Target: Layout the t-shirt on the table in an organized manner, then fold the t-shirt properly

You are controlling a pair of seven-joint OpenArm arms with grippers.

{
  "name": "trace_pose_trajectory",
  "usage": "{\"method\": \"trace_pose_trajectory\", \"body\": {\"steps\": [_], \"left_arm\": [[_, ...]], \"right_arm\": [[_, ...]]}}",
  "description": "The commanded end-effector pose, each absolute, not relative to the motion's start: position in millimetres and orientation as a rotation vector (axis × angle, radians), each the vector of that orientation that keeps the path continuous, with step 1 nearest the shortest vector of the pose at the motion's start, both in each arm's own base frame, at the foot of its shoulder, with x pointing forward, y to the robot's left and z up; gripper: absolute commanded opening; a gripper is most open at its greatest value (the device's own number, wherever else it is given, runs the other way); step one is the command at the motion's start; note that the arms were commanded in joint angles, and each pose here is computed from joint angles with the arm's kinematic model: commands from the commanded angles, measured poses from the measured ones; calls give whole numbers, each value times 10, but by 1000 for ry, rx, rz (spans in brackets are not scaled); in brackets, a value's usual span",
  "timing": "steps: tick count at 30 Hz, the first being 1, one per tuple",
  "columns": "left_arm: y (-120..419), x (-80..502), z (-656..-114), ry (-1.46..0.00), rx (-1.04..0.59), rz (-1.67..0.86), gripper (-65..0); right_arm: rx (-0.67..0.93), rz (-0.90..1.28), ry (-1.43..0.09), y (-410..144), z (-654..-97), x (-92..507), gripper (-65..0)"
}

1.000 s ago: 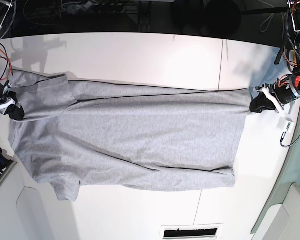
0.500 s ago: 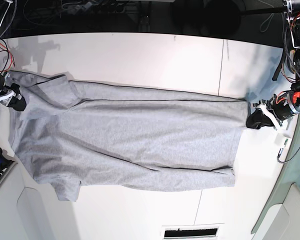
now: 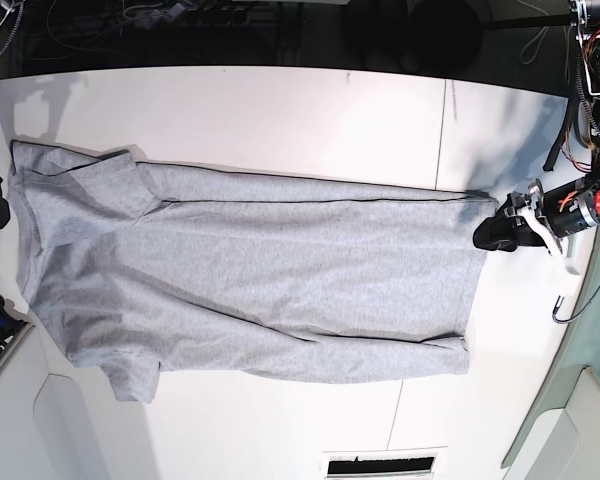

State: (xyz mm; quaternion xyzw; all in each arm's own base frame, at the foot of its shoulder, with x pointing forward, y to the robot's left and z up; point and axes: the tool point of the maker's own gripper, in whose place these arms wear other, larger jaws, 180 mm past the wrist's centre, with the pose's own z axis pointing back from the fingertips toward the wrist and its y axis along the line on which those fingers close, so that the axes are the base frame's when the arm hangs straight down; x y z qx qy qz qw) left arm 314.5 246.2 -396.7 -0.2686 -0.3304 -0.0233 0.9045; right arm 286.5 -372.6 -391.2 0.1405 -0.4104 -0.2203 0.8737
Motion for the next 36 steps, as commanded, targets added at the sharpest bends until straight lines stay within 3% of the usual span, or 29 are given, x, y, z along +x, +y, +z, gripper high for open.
{"method": "trace_pose_trajectory", "body": {"steps": [1, 6, 11, 17, 23, 36], "left_arm": [[2504, 3233, -3810, -726, -564, -60, -332], [2401, 3200, -3808, -725, -623, -36, -332], [2347, 3203, -3822, -727, -636, -32, -331], [2433, 3208, -3893, -726, -565, -52, -213], [2623, 3211, -4051, -722, -446, -50, -214], [2786, 3334, -4407, -665, -378, 83, -214]], "right_arm": [[268, -454, -899, -3857, -3770, 2891, -324], [209, -468, -836, -3932, -3972, 2609, -319], [183, -489, -784, -3967, -4151, 2392, -214], [259, -555, -707, -3810, -4524, 2243, -215], [329, -524, -671, -3420, -4703, 2287, -215], [438, -525, -735, -3049, -4607, 2720, -215]]}}
